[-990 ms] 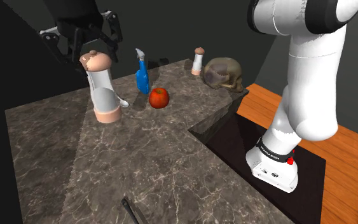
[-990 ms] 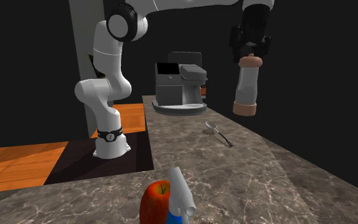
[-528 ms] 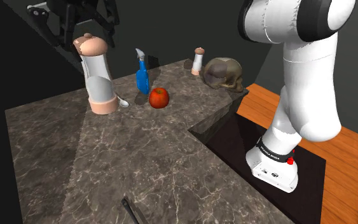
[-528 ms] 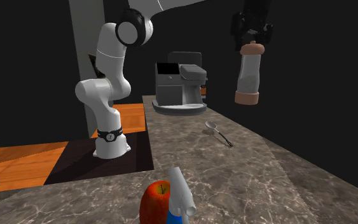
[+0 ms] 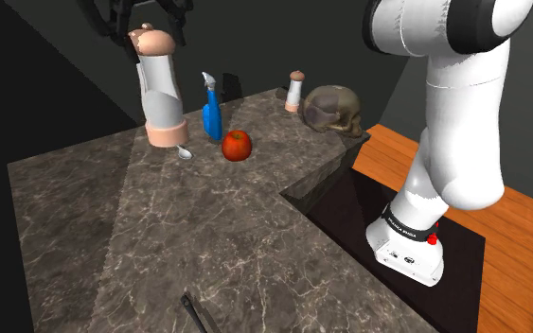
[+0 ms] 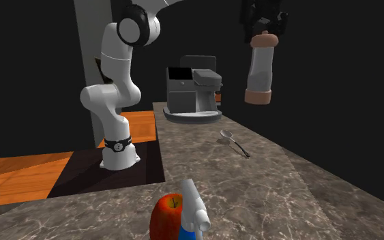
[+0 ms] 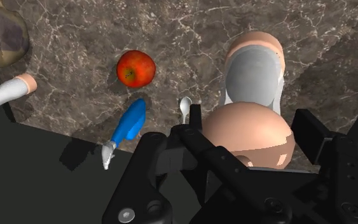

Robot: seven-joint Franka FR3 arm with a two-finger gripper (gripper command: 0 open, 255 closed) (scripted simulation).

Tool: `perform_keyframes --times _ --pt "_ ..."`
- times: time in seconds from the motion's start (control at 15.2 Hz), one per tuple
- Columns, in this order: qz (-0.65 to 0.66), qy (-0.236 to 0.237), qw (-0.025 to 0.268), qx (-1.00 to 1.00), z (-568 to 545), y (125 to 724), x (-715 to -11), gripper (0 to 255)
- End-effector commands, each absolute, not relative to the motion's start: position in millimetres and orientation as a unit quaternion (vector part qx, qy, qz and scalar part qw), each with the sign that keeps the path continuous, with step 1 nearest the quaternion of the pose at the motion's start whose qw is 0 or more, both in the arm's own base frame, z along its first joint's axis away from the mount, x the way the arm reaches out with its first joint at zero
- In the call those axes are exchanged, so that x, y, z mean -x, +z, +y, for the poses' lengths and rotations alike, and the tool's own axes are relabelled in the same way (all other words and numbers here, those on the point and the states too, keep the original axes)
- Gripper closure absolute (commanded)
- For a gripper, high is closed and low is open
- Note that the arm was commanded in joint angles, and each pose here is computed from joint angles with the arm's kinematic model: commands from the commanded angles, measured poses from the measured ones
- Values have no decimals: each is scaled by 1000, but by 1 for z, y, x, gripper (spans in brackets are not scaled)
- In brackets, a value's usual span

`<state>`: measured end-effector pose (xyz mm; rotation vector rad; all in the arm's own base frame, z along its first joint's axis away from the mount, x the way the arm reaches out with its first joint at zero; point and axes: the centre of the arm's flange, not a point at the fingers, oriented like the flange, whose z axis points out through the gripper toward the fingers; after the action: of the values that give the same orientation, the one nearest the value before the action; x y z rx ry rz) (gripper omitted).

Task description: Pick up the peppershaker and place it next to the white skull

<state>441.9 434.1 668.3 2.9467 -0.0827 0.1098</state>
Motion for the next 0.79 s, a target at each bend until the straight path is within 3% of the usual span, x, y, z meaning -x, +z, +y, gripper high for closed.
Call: perform_keyframes --times 0.0,0.73 --pt "-30 37 96 -994 408 664 -447 255" --pt "-30 37 96 -994 268 664 -483 255"
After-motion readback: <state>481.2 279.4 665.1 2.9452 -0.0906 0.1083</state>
